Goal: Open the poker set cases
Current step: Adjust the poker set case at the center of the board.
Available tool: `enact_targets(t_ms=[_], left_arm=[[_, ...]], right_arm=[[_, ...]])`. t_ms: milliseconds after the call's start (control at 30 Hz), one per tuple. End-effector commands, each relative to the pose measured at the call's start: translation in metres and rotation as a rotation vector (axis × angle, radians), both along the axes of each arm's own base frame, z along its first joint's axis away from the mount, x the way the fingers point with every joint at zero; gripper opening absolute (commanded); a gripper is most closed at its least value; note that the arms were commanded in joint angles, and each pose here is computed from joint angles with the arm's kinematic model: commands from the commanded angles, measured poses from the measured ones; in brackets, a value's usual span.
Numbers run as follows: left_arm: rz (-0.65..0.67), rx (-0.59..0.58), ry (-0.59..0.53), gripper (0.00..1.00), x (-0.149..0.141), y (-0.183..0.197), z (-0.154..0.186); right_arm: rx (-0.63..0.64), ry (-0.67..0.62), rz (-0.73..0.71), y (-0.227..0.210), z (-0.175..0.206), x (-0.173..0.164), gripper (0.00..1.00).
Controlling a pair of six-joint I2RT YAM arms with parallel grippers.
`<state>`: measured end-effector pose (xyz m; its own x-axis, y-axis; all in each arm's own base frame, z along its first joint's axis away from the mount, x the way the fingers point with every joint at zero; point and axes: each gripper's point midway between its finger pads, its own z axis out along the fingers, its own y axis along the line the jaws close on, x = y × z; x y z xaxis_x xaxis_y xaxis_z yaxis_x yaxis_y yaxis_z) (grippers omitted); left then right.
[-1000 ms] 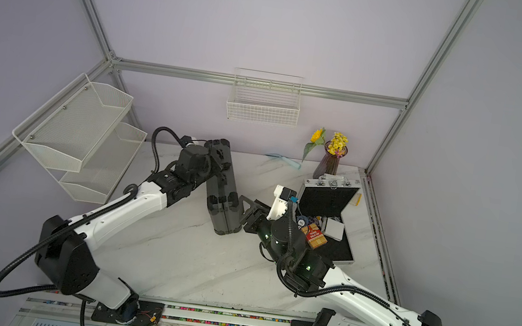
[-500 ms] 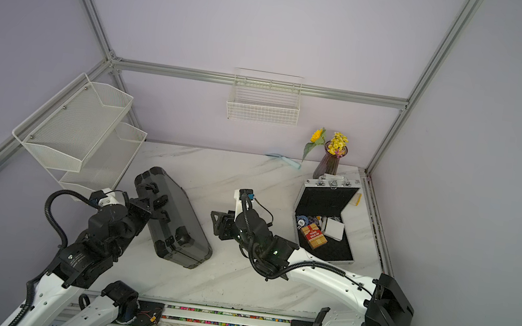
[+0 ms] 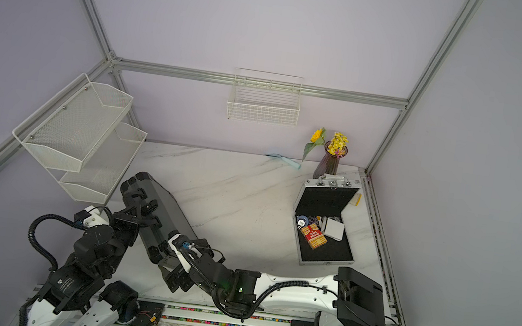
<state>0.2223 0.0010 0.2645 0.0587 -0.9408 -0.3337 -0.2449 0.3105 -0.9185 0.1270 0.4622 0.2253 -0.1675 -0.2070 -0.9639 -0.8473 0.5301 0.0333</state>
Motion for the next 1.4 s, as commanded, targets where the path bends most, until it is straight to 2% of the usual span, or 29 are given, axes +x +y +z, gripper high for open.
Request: enact_targets(t_ms=[0, 167, 367, 467, 600, 833, 1033, 1133, 1367], left_arm=[[0.019, -0.018, -0.055, 0.0, -0.013, 0.009, 0.024], [0.019, -0.032, -0.044, 0.0, -0.024, 0.012, 0.014], [-0.02, -0.056, -0.007, 0.0, -0.027, 0.006, -0.001], [-0.061, -0.075, 0.023, 0.0, -0.024, -0.003, -0.013], [-0.106, -0.108, 0.08, 0.0, -0.019, -0.015, -0.034], [-0.113, -0.107, 0.144, 0.0, -0.018, -0.019, -0.055], [-0.036, -0.037, 0.198, 0.0, -0.036, 0.003, -0.052], [-0.03, -0.038, 0.214, 0.0, -0.04, 0.005, -0.053], [-0.076, -0.1, 0.345, 0.0, -0.044, -0.009, -0.092]], right_arm=[[-0.065, -0.224, -0.068, 0.012, 0.005, 0.003, 0.97], [-0.147, -0.374, -0.143, 0.032, -0.008, 0.004, 0.97], [-0.171, -0.45, -0.242, 0.038, -0.019, 0.017, 0.97], [-0.194, -0.485, -0.305, 0.027, -0.024, 0.026, 0.97], [-0.205, -0.471, -0.349, 0.003, -0.028, 0.038, 0.97], [-0.228, -0.442, -0.445, -0.04, -0.028, 0.06, 0.97], [-0.167, -0.378, -0.39, -0.031, -0.023, 0.054, 0.97], [-0.146, -0.367, -0.401, -0.028, -0.025, 0.054, 0.97], [-0.113, -0.362, -0.428, -0.028, -0.015, 0.057, 0.97]])
